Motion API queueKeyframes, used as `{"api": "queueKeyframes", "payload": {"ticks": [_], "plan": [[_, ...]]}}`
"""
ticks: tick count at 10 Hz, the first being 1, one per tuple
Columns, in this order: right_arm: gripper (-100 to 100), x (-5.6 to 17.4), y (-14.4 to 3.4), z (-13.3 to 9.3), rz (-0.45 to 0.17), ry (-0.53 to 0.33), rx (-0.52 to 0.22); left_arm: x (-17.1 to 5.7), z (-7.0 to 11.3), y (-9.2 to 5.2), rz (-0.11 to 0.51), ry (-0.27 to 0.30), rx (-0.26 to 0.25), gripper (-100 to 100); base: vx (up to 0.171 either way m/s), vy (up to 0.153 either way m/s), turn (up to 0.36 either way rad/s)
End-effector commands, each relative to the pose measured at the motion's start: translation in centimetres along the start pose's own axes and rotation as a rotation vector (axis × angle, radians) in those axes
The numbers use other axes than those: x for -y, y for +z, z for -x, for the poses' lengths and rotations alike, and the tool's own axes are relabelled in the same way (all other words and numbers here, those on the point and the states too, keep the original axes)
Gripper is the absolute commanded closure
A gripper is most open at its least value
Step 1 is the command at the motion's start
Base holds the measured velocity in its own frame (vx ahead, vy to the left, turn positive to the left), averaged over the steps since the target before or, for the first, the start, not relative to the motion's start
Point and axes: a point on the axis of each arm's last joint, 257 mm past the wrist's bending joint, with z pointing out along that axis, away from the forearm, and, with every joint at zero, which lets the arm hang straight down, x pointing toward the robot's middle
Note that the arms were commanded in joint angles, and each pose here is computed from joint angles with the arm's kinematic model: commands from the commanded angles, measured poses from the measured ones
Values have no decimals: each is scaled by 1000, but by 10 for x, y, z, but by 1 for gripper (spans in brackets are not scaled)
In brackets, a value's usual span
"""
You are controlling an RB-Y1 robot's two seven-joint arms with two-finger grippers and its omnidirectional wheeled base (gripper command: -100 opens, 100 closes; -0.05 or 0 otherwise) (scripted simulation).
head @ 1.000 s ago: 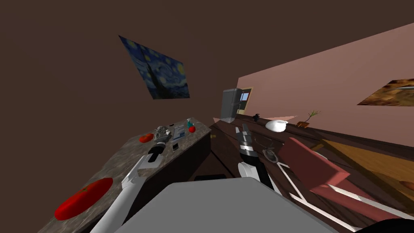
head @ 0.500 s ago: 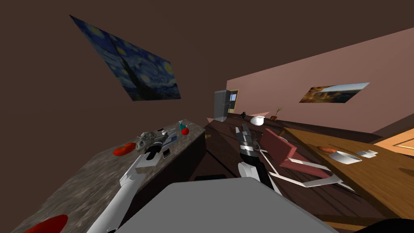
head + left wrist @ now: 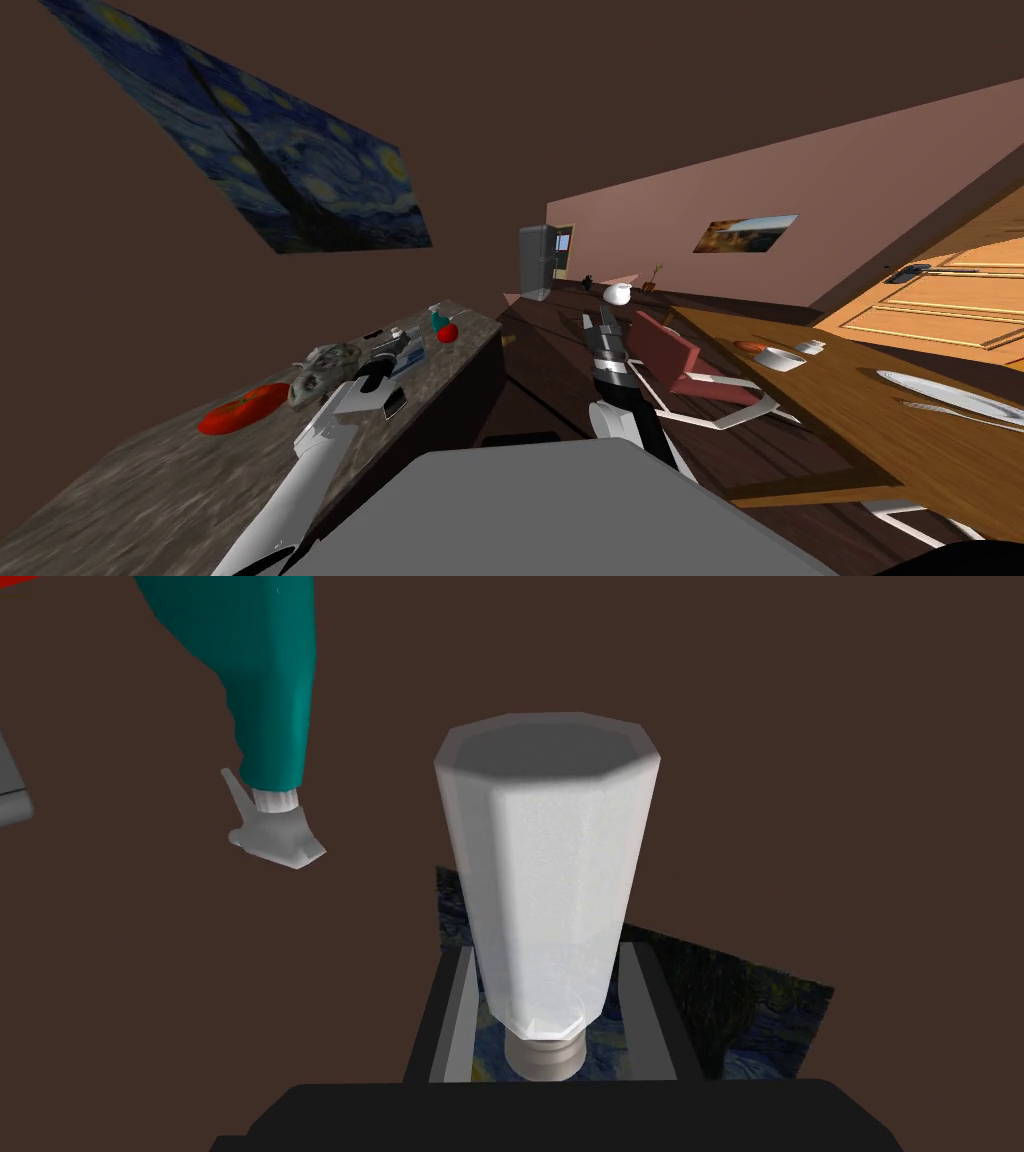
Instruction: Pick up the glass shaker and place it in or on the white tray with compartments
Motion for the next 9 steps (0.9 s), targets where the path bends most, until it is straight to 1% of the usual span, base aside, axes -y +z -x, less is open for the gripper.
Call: {"api": "queueKeyframes", "payload": {"ticks": [1,4,5,8,9], "plan": [[0,0,0,0,0,0,0,-9,-6,3,23,-2,-13,100,54,36,-47],[0,0,0,0,0,0,0,-23,-22,6,61,-3,-43,100,57,45,-38],[0,0,0,0,0,0,0,-29,-32,6,75,-5,-60,100,60,83,37],[0,0,0,0,0,0,0,-36,-51,4,94,-7,-92,100,59,69,53],[0,0,0,0,0,0,0,-34,-47,5,90,-7,-85,100,24,27,19]]}}
